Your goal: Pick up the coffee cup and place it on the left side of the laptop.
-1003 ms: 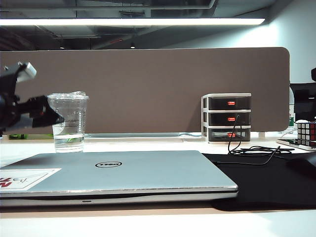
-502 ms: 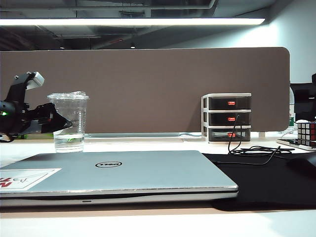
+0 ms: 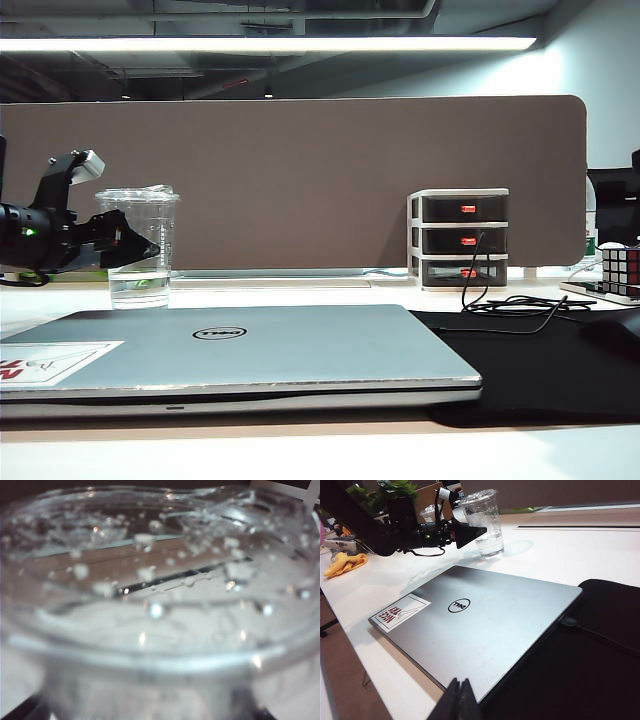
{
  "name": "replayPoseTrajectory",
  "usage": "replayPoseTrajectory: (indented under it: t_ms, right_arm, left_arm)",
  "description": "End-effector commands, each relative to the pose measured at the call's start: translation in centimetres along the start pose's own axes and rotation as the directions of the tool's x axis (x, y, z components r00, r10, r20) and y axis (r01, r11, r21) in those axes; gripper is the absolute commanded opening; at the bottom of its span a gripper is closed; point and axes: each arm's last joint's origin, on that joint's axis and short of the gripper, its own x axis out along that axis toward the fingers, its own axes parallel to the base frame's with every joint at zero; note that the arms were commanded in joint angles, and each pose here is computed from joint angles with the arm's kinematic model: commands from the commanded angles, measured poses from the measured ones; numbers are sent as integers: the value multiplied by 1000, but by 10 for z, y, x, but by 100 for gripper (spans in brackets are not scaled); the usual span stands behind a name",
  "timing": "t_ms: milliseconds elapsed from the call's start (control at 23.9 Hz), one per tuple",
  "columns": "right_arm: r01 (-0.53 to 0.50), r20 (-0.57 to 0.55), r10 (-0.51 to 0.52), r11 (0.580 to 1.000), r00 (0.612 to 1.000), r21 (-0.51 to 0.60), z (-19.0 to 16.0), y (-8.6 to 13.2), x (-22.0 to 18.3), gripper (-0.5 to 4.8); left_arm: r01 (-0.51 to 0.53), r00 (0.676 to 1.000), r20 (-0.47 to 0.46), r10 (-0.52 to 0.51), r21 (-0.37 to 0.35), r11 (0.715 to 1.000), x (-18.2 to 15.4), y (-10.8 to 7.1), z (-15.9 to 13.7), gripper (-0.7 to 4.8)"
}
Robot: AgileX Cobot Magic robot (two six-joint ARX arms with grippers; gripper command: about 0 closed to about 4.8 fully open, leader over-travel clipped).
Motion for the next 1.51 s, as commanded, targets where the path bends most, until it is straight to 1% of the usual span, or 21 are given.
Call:
replayPoseTrajectory:
  t_ms: [42, 460, 669, 878, 920, 962, 1087, 1212, 1380, 1505]
  right_arm:
    - [5, 3, -5, 1000, 1000, -6, -1, -1, 0, -1]
    - [19, 6, -19, 1000, 1000, -7, -1, -1, 0, -1]
    - [24, 7, -24, 1000, 1000, -7, -1, -1, 0, -1]
    - [24, 7, -24, 1000, 1000, -7, -1, -1, 0, -1]
    - [24, 7, -24, 1000, 1000, -7, -1, -1, 0, -1]
    - [24, 7, -24, 1000, 1000, -7, -1, -1, 0, -1]
    - [23, 6, -23, 1000, 1000, -7, -1, -1, 0, -1]
    - [24, 7, -24, 1000, 1000, -6, -1, -1, 0, -1]
    - [24, 7, -24, 1000, 1000, -6, -1, -1, 0, -1]
    - [24, 7, -24, 1000, 1000, -7, -1, -1, 0, -1]
  left_arm:
    - [11, 1000, 24, -11, 14, 1000, 7, 3, 5, 479]
    - [30, 998, 50, -30, 18, 999, 29, 6, 11, 479]
    - [2, 998, 60, -3, 24, 1000, 32, 8, 15, 479]
    - [2, 998, 56, -3, 20, 1000, 32, 8, 14, 479]
    - [3, 998, 56, -4, 20, 1000, 32, 8, 14, 475]
    - [3, 998, 57, -4, 21, 1000, 32, 8, 15, 453]
    - [7, 998, 57, -8, 21, 1000, 32, 8, 15, 448]
    - [15, 998, 61, -16, 22, 1000, 30, 9, 15, 402]
    - [26, 997, 70, -27, 11, 1000, 28, 12, 16, 401]
    - [33, 997, 73, -33, -9, 999, 26, 15, 17, 401]
